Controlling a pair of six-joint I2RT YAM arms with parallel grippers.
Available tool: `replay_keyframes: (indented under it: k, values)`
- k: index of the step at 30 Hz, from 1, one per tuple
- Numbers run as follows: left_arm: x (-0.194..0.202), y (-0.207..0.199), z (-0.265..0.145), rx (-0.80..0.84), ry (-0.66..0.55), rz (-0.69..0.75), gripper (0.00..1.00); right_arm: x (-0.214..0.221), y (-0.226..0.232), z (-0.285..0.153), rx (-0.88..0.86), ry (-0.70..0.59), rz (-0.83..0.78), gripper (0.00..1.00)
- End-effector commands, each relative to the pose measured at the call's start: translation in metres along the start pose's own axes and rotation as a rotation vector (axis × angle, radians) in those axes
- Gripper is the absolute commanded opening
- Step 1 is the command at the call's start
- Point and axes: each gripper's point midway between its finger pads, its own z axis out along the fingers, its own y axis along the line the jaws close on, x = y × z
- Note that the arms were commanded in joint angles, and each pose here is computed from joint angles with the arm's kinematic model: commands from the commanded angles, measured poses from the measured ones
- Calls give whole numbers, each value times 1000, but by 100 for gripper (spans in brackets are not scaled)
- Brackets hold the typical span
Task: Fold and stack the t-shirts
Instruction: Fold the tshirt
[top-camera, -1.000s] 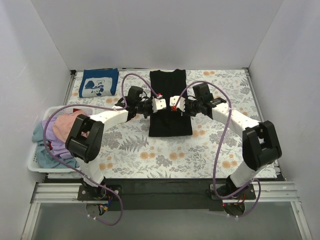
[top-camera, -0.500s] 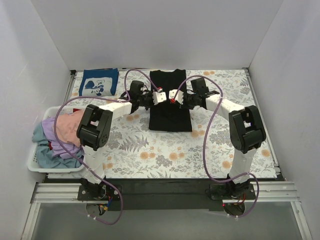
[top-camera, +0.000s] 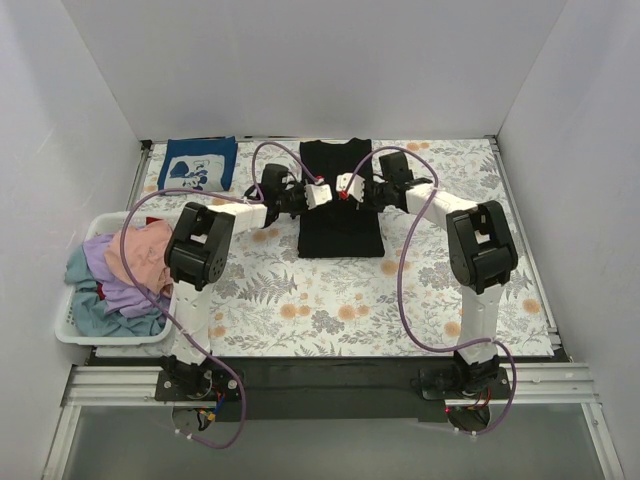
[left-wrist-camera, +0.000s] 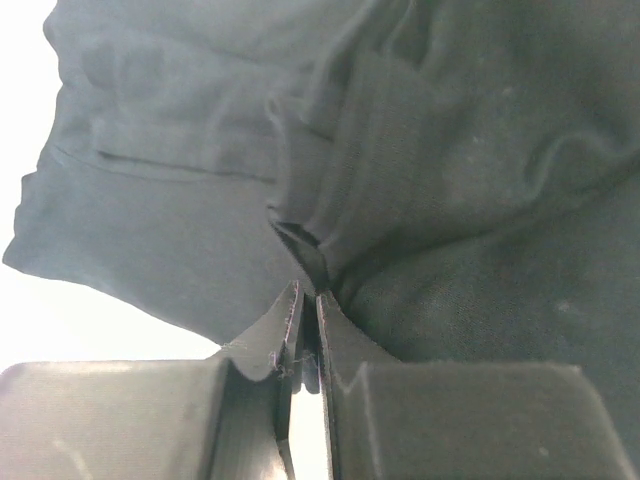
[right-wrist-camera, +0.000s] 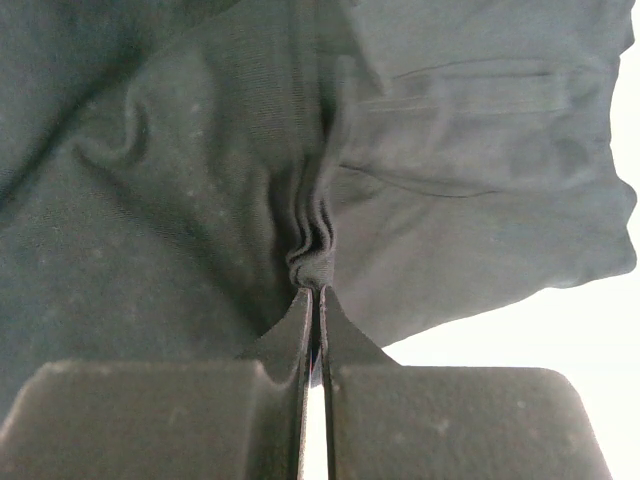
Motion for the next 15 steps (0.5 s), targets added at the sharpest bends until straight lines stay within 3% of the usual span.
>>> replay_keyframes:
  k: [1, 5, 7, 8, 10, 12, 15]
  values:
    - [0, 22, 3, -60, -10, 42, 0, -1, -19, 9, 50, -16, -14, 1]
    - [10, 19, 10, -57, 3, 21, 0, 13, -13, 21, 39, 14, -5, 1]
    - [7, 22, 9, -66, -3, 12, 6, 16, -16, 20, 50, 32, 2, 1]
    - [5, 25, 6, -77, -7, -2, 14, 14, -21, 16, 66, 36, 1, 6]
    - [-7, 35, -3, -107, -22, -59, 23, 12, -28, 8, 93, 44, 25, 14]
    - [-17, 50, -17, -142, -38, -146, 37, 3, -43, -10, 142, 37, 36, 36]
    - [-37, 72, -49, -192, -57, -250, 48, -15, -61, -42, 208, 26, 81, 48]
